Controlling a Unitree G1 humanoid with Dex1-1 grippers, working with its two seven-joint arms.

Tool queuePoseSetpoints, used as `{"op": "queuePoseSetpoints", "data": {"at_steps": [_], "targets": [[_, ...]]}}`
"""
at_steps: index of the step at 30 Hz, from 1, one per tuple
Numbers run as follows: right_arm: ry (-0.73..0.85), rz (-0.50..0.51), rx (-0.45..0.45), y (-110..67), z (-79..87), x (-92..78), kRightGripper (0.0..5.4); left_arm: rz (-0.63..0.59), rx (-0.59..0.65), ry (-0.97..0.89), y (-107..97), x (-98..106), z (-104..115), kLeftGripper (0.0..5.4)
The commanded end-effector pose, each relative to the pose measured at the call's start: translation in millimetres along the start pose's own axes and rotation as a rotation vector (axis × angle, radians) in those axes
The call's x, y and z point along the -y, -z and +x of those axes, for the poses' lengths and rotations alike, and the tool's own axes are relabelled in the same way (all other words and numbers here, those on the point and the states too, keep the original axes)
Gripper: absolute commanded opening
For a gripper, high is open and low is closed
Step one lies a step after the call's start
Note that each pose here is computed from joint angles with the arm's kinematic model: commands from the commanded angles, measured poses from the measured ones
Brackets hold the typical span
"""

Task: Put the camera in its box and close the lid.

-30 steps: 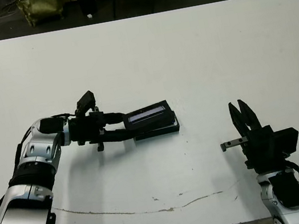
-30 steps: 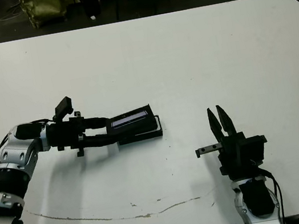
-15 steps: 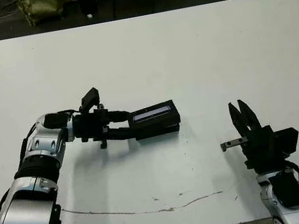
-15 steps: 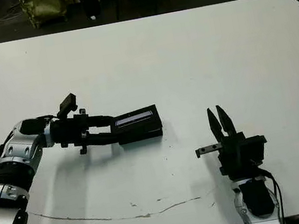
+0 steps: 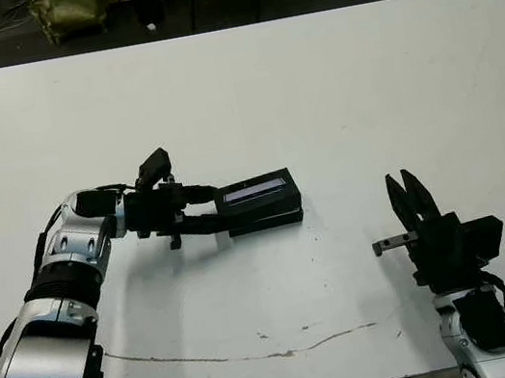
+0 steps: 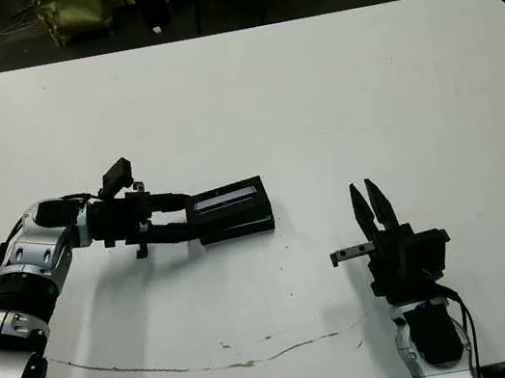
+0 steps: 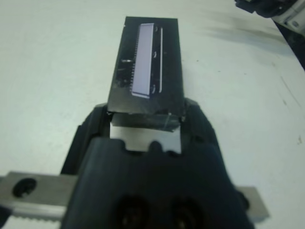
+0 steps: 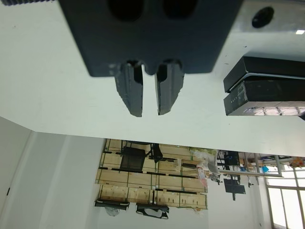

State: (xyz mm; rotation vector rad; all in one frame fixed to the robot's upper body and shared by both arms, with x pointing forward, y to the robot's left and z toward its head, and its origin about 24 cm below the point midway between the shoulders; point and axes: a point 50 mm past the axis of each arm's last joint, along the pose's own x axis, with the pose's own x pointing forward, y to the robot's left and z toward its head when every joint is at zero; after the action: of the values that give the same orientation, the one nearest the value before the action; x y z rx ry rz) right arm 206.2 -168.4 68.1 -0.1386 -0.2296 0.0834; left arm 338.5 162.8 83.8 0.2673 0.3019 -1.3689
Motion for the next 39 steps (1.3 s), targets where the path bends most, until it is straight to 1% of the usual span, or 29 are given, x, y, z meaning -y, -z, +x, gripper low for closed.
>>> {"op": "queuePoseSetpoints", "data": {"at_steps": [1, 5, 11, 19, 27, 30, 33, 39], "targets": [[-0.002, -0.002, -0.018, 3.4, -1.4, 2.4, 0.00, -0.019, -0.023, -0.010, 6.5, 0.9, -8.3, 1.92], [0.000, -0.010, -0.017, 3.0, -1.6, 1.9, 0.00, -0.016, -0.027, 0.001, 7.2, 2.2, -8.9, 1.92], [0.001, -0.009, -0.022, 2.5, -2.7, 1.9, 0.00, -0.061, -0.034, 0.011, 12.5, 4.8, -7.2, 1.92], [-0.004, -0.018, -0.018, 1.7, -2.1, 1.6, 0.00, -0.048, -0.055, 0.016, 16.7, 6.9, -5.8, 1.92], [0.001, -0.027, -0.027, 1.3, -1.4, 1.5, 0.00, -0.027, -0.034, 0.022, 21.5, 10.1, -1.1, 1.92], [0.002, -0.017, -0.029, 1.3, -1.7, 1.2, 0.00, -0.036, -0.027, 0.023, 25.0, 11.5, 1.0, 1.92], [0.002, -0.017, -0.033, 1.0, -1.9, 1.3, 0.00, -0.030, -0.047, 0.020, 25.3, 11.7, 2.8, 1.92], [-0.004, -0.019, -0.024, 1.5, -2.0, 0.7, 0.00, -0.042, -0.038, 0.018, 27.0, 12.8, 5.0, 1.92]]}}
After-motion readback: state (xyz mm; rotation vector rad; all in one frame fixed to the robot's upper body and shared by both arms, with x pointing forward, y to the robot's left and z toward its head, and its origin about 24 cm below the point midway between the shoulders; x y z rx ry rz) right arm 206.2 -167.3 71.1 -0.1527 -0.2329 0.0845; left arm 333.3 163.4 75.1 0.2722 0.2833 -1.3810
